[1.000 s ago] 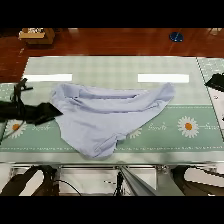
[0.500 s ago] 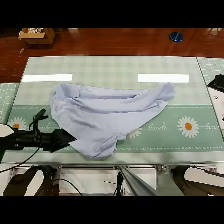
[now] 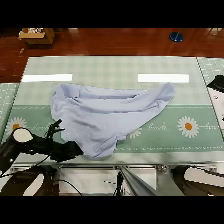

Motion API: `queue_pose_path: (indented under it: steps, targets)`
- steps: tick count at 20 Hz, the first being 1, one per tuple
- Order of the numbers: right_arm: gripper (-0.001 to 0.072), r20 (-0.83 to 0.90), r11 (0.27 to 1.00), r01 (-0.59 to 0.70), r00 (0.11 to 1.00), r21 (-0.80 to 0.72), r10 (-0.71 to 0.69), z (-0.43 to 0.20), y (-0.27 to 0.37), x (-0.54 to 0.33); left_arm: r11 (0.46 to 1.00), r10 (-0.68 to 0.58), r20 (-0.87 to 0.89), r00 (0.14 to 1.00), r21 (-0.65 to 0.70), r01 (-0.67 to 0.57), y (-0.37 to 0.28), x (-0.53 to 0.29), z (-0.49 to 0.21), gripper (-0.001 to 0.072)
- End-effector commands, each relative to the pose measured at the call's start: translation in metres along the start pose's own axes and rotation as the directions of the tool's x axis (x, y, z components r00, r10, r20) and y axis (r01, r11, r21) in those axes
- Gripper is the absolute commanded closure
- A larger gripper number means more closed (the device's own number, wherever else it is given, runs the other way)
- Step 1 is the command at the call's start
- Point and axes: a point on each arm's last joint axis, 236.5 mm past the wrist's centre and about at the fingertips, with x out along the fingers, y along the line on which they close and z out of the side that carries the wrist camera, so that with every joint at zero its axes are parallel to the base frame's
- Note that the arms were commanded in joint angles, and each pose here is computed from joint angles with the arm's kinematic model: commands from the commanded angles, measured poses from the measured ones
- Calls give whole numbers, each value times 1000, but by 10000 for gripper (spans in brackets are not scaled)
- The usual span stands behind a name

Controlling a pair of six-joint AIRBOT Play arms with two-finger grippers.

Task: Fold the shirts.

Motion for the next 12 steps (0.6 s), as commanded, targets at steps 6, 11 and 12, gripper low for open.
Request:
queue_pose_path:
  steps: [6, 11, 12]
  targets:
    - [299, -1, 1000, 4, 1000, -2, -4, 0, -1, -1, 998, -14, 21, 1000, -66, 16, -5, 29, 21, 89]
    - [299, -3, 1000, 5, 1000, -3, -6, -1, -1, -1, 995, -14, 51, 999, -98, 19, -10, 54, 35, 222]
    - [299, -5, 1000, 5, 1000, -3, -5, -1, -1, -1, 992, -26, 86, 996, -122, 37, -13, 55, 44, 410]
